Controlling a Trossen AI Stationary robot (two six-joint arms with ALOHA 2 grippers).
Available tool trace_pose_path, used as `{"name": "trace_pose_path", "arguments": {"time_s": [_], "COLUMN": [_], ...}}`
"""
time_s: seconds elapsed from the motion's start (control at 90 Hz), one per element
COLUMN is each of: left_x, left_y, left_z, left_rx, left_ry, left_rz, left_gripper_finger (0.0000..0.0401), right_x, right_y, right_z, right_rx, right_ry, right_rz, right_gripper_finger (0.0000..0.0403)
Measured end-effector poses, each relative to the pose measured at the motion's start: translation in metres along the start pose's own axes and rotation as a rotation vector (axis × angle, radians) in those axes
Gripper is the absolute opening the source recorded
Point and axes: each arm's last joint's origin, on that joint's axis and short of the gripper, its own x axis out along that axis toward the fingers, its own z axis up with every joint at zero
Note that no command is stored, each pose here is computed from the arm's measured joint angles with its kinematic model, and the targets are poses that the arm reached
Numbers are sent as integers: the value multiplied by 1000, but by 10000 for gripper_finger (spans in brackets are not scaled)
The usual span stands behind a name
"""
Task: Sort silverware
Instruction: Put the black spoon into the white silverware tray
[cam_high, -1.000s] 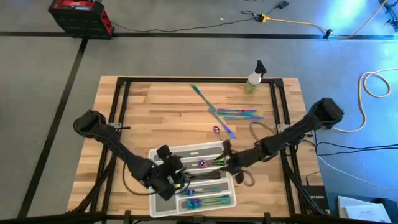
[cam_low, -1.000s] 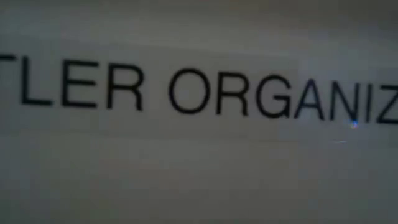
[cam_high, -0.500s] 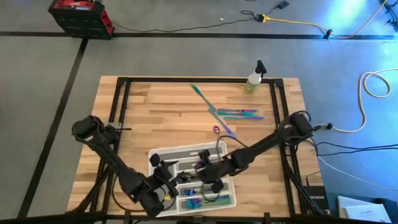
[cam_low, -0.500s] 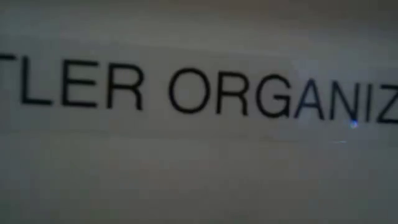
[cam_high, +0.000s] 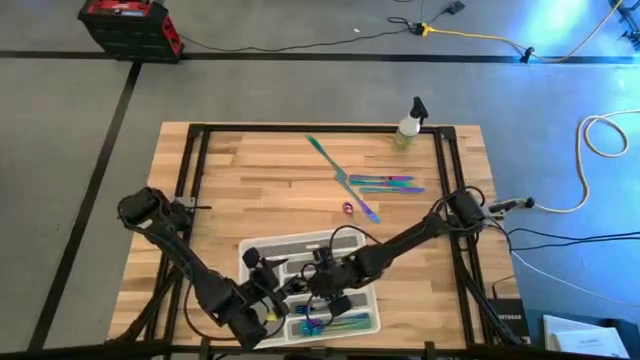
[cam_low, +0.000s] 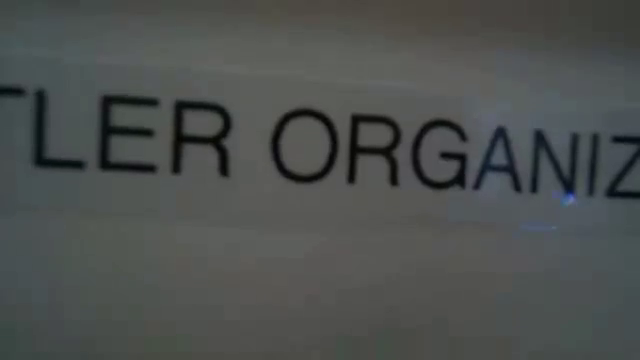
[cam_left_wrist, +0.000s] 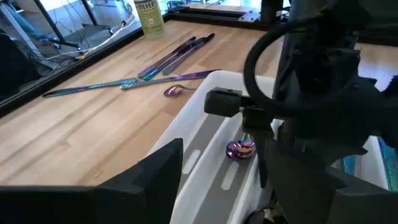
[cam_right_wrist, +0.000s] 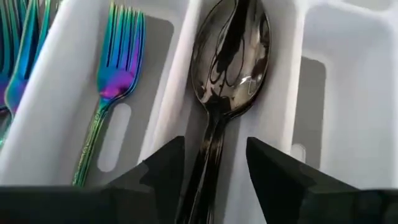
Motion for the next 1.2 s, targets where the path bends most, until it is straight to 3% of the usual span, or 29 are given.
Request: {"name": "trace_pose_path", "arguments": {"time_s": [0.411, 0.578, 0.778, 1.2], "left_x": [0, 0, 0, 0], "left_y": [0, 0, 0, 0], "left_z": [0, 0, 0, -1], "left_rx": [-5, -6, -6, -5], "left_ry": [2, 4, 6, 17], "left_rz": [-1, -2, -3, -8], "left_gripper_finger": [212, 212, 212, 212], "right_x": [2, 7, 7, 4], "right_y": [-4, -5, -8, -9], "right_z": [-3, -6, -8, -9], "right_rx": [185, 195, 171, 114], "right_ry": [76, 108, 116, 164], "right_rz": [47, 71, 15, 33], "right_gripper_finger": [158, 158, 156, 57]}}
